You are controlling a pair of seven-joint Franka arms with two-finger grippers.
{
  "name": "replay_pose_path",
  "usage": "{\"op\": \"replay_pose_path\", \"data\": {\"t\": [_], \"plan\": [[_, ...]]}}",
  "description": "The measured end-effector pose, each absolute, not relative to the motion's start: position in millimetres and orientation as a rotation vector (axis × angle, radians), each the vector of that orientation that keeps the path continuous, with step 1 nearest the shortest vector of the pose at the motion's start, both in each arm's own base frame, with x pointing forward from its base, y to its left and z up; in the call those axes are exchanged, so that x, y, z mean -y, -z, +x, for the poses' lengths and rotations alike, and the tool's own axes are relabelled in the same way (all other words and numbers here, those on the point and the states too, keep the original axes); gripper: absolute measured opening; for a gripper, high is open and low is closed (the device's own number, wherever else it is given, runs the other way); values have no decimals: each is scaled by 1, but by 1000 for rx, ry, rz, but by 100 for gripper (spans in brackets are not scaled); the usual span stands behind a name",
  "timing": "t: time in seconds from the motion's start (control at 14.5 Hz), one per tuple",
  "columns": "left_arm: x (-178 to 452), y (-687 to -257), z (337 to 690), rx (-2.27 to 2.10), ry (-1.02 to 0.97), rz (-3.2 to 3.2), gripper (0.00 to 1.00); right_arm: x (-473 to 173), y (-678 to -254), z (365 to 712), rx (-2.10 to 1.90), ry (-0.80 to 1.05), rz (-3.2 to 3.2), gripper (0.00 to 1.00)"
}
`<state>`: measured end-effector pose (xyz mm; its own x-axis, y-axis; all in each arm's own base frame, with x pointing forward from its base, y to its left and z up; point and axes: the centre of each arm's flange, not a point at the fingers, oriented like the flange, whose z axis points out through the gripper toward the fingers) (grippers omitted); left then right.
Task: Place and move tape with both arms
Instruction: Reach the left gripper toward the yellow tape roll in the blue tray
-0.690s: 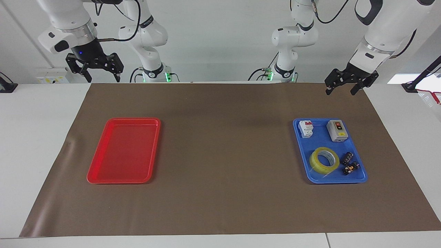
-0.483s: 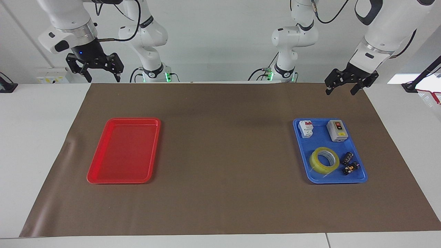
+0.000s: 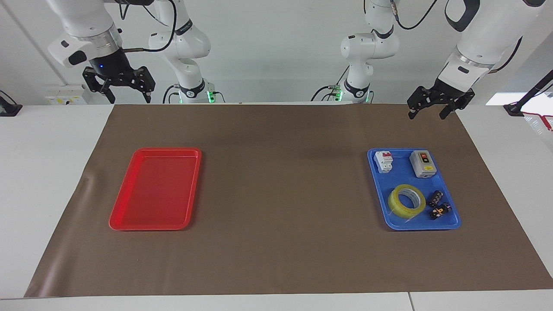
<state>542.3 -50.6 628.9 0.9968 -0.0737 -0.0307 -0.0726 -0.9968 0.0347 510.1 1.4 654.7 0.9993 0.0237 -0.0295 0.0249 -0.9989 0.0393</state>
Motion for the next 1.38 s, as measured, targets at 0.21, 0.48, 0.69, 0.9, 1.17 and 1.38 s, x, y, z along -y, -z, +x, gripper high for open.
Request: {"op": "replay_pose_path", "data": {"t": [0.21, 0.48, 0.69, 0.9, 1.17, 1.38], "plan": [[51, -629, 542, 114, 50, 3106, 100, -1, -655, 510, -38, 45, 3101, 100], [51, -629, 542, 114, 50, 3106, 100, -1, -655, 510, -38, 45, 3101, 100], [51, -629, 542, 114, 50, 3106, 100, -1, -655, 510, -38, 45, 3101, 100], [51, -629, 542, 114, 50, 3106, 100, -2, -655, 510, -38, 45, 3101, 100], [51, -628, 541, 122, 62, 3105, 98, -2, -655, 510, -39, 45, 3101, 100], [50, -628, 542, 135, 57, 3105, 96, -2, -655, 510, -39, 38, 3101, 100]]}}
